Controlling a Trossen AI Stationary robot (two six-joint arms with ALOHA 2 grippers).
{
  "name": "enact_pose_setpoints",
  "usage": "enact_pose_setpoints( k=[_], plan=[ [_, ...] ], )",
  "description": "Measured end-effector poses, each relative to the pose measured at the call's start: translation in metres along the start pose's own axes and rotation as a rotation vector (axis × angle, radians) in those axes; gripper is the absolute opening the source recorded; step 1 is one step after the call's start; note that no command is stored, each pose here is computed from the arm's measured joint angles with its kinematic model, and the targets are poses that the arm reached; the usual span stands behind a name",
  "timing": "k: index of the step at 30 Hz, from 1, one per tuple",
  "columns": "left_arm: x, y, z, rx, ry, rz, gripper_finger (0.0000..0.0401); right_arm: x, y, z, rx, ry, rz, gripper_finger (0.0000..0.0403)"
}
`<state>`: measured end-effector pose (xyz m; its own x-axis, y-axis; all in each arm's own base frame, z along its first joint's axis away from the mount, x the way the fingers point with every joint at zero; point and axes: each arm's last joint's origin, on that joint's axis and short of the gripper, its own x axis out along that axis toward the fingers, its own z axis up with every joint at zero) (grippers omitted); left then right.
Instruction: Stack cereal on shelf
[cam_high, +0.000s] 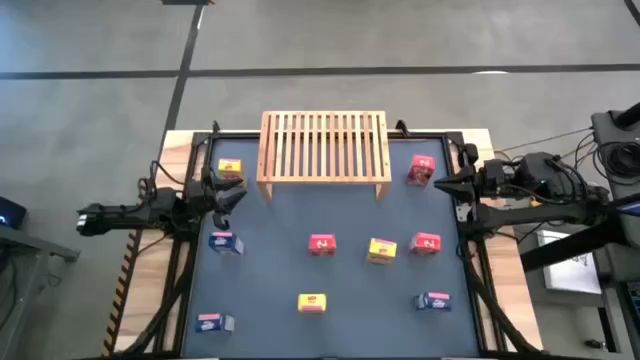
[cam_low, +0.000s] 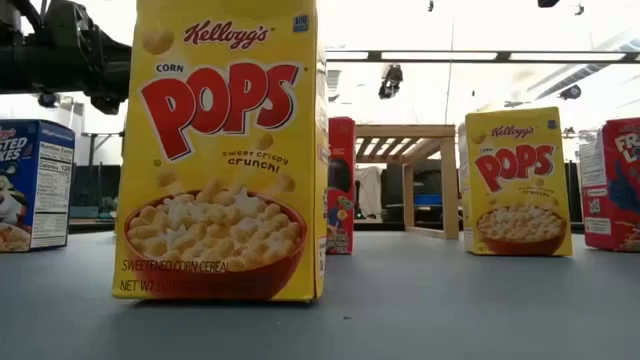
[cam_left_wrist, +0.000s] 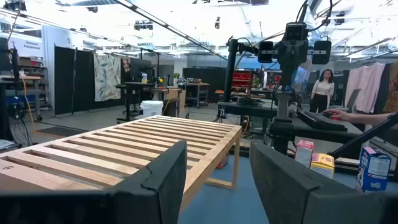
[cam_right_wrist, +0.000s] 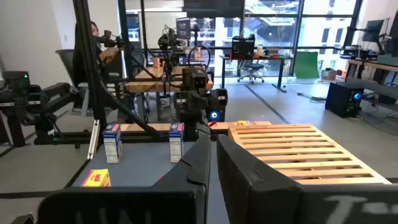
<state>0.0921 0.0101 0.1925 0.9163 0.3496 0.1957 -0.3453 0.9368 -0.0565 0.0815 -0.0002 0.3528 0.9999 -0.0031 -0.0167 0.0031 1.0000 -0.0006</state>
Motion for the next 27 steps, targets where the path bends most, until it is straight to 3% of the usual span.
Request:
enact_pose_setpoints(
  k=[27],
  plan=[
    [0.0,0.0,0.0001,0.0,0.0,0.0,0.016,0.0,0.0,-0.0001,0.0,0.0,0.0,0.0018]
  ],
)
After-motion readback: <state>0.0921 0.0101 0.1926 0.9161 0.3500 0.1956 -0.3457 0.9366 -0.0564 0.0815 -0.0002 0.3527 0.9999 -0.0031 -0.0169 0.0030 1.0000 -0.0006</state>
